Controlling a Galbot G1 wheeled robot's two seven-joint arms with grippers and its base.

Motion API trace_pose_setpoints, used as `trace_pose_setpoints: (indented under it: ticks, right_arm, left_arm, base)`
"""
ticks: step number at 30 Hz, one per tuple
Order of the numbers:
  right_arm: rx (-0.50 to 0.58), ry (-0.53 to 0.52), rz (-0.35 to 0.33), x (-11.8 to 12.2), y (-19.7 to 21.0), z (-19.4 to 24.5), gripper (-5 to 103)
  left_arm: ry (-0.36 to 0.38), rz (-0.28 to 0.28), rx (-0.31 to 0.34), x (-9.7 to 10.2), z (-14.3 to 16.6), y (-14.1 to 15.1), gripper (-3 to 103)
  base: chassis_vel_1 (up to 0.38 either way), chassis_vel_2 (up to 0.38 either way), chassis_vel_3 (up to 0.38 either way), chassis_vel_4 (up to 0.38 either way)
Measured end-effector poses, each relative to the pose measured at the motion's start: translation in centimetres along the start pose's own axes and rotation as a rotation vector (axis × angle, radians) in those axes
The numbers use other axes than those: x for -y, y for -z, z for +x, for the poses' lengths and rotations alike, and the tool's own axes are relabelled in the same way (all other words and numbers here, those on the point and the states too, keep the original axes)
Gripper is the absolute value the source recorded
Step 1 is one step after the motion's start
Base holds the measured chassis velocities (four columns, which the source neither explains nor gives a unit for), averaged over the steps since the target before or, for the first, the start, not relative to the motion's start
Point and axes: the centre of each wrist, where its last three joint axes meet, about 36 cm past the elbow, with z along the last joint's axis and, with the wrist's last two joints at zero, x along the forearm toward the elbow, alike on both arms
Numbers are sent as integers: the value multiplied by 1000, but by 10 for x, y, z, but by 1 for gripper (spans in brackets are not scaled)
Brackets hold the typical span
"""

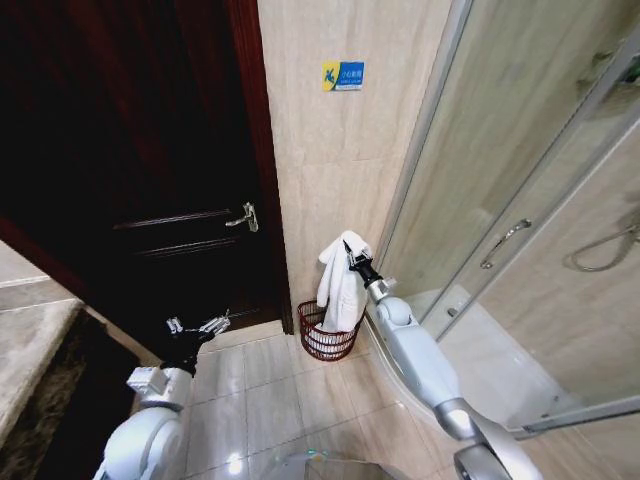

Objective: Discard the used towel into the hamper.

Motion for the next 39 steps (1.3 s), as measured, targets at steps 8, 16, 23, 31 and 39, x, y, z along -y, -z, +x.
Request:
trace_pose_setpoints:
  ticks: [8, 16, 23, 31, 39]
  right_arm:
    - [-38, -5, -16, -3, 0, 2, 10]
    - [-39, 2, -31, -10, -1, 4, 10]
    - [-22, -1, -34, -16, 0, 10, 10]
    - [-39, -18, -36, -14, -9, 28, 10]
    - [-43, -21, -40, -18, -10, 34, 10]
  left_arm:
    - [0, 0, 0, 0, 0, 0, 100]
    - [0, 0, 0, 0, 0, 0, 100]
    - [0, 0, 0, 0, 0, 0, 100]
    - [0, 0, 0, 0, 0, 0, 100]
    - [0, 0, 0, 0, 0, 0, 100]
  base:
    - [0, 0, 0, 0]
    - [-63, 59, 60, -55]
    - [-158, 150, 146, -155]
    - [-27, 30, 9, -7]
    - [28, -26, -18, 24]
